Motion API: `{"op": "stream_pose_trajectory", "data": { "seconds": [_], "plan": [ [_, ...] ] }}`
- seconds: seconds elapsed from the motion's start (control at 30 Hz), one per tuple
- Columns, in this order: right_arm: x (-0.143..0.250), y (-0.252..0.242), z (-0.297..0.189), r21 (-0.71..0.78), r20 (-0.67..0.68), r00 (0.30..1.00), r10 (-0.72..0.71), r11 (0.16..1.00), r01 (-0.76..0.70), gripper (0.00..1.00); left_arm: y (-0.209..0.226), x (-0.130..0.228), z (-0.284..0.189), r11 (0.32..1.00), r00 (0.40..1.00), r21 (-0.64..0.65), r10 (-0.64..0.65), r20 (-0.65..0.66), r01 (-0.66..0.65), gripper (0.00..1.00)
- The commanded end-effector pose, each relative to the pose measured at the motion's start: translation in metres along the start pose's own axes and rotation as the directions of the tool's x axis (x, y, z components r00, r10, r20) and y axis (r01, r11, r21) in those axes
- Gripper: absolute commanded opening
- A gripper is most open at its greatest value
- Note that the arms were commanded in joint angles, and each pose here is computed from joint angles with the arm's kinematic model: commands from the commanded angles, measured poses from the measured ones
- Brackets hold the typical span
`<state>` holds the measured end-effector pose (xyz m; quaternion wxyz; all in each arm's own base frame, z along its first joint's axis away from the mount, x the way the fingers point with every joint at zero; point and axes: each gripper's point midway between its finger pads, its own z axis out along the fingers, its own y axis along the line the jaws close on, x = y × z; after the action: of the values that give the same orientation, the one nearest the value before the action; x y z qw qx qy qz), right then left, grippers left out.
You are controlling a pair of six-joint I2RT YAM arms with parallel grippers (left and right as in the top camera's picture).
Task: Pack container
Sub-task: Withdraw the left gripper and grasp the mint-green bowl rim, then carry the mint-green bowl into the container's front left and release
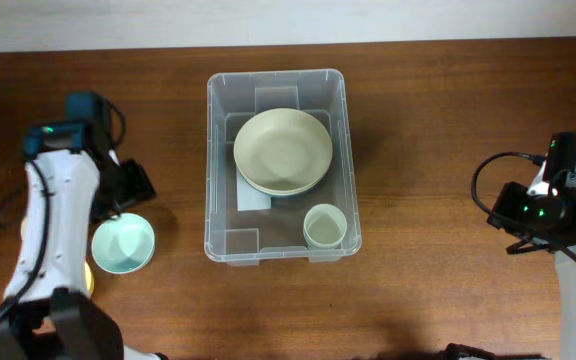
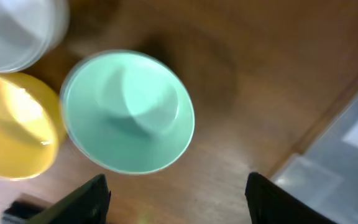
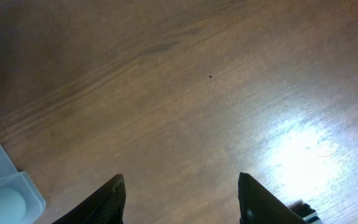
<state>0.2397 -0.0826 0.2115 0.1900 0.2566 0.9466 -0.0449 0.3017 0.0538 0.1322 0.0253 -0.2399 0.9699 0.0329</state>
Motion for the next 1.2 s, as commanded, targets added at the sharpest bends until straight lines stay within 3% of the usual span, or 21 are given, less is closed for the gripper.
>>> {"op": "stream_pose_trajectory", "data": {
  "seconds": [0.0, 0.47, 0.53, 0.63, 0.7, 0.77, 0.97, 1.17],
  "plan": [
    [0.0, -0.001, 0.0, -0.004, 0.003, 1.0, 0.01, 1.0, -0.01, 0.54, -0.002, 0.017, 0.043, 0.999, 0.997, 0.012, 0.039, -0.064, -0.039, 0.74],
    [0.001, -0.001, 0.0, -0.003, -0.001, 1.0, 0.009, 1.0, -0.009, 0.54, -0.005, 0.024, 0.123, 0.999, 0.984, -0.023, 0.042, -0.174, -0.047, 0.74],
    [0.001, -0.001, 0.0, -0.003, -0.001, 1.0, 0.009, 1.0, -0.009, 0.54, -0.005, 0.025, 0.125, 0.999, 0.982, -0.026, 0.042, -0.183, -0.048, 0.65],
    [0.001, -0.001, 0.0, -0.003, -0.001, 1.0, 0.009, 1.0, -0.009, 0.54, -0.006, 0.023, 0.123, 0.999, 0.984, -0.023, 0.042, -0.174, -0.047, 0.28],
    [0.001, -0.001, 0.0, -0.003, -0.001, 1.0, 0.009, 1.0, -0.009, 0.54, -0.008, 0.017, 0.12, 0.999, 0.986, -0.019, 0.042, -0.161, -0.045, 0.08],
    [0.001, -0.001, 0.0, -0.003, -0.001, 1.0, 0.009, 1.0, -0.009, 0.54, -0.011, 0.007, 0.111, 0.999, 0.99, -0.012, 0.042, -0.138, -0.044, 0.0],
    [0.001, -0.001, 0.0, -0.003, -0.001, 1.0, 0.009, 1.0, -0.009, 0.54, -0.026, -0.017, 0.062, 0.998, 0.996, 0.016, 0.068, -0.054, -0.067, 0.01],
    [0.001, -0.001, 0.0, -0.003, 0.0, 1.0, 0.009, 1.0, -0.009, 0.54, -0.08, -0.023, -0.044, 0.972, 0.964, 0.098, 0.193, 0.18, -0.213, 0.01]
  ]
}}
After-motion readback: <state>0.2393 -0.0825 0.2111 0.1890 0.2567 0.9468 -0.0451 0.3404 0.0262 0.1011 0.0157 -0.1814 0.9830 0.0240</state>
